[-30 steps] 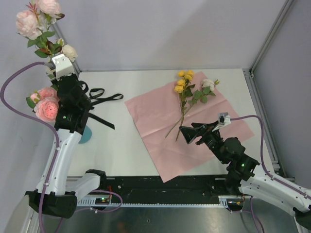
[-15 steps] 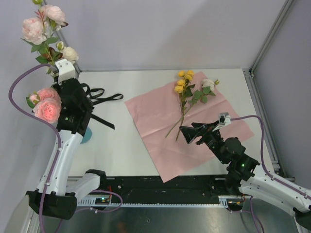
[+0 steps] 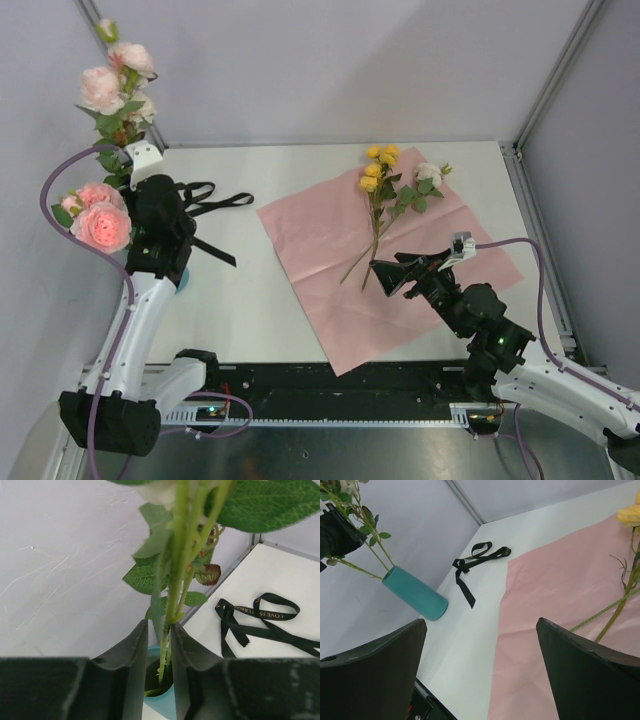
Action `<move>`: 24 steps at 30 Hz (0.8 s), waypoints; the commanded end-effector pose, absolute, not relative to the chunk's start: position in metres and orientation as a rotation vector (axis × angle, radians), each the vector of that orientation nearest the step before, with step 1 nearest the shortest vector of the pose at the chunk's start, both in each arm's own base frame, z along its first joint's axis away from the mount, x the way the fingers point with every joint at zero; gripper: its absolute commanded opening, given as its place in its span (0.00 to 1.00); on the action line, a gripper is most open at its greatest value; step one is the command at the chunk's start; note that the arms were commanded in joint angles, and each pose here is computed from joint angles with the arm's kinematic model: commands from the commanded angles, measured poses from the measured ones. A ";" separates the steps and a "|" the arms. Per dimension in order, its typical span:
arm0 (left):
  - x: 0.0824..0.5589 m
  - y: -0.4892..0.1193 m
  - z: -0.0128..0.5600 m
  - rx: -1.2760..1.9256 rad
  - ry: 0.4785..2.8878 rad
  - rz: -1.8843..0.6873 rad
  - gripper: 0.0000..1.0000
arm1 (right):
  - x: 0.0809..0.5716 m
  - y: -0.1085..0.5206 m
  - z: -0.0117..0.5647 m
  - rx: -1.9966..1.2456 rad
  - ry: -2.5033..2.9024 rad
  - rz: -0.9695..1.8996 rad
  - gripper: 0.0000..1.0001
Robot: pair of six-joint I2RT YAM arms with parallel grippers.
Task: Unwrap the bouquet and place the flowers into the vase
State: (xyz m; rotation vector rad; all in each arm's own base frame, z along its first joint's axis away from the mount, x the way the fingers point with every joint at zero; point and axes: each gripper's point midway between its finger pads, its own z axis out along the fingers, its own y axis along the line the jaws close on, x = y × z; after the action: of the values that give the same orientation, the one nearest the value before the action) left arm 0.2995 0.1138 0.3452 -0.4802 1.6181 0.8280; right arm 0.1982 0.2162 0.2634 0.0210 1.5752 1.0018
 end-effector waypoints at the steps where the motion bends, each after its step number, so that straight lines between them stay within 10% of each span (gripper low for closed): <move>1: 0.288 0.119 0.357 -0.560 1.539 0.794 0.40 | 0.199 0.214 0.271 0.027 1.551 1.006 0.99; 10: 0.277 0.118 0.363 -0.573 1.502 0.747 0.76 | 0.200 0.218 0.268 0.023 1.560 1.010 0.99; 18: 0.282 0.121 0.354 -0.586 1.524 0.777 0.69 | 0.199 0.219 0.268 0.023 1.561 1.019 0.99; 24: 0.283 0.126 0.358 -0.639 1.492 0.740 0.46 | 0.199 0.218 0.269 0.025 1.560 1.014 0.99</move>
State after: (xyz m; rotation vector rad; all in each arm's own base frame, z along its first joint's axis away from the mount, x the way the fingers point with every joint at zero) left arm 0.2855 0.1178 0.3463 -0.5418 1.5708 0.7789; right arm 0.1991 0.2197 0.2571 0.0097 1.5985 0.9955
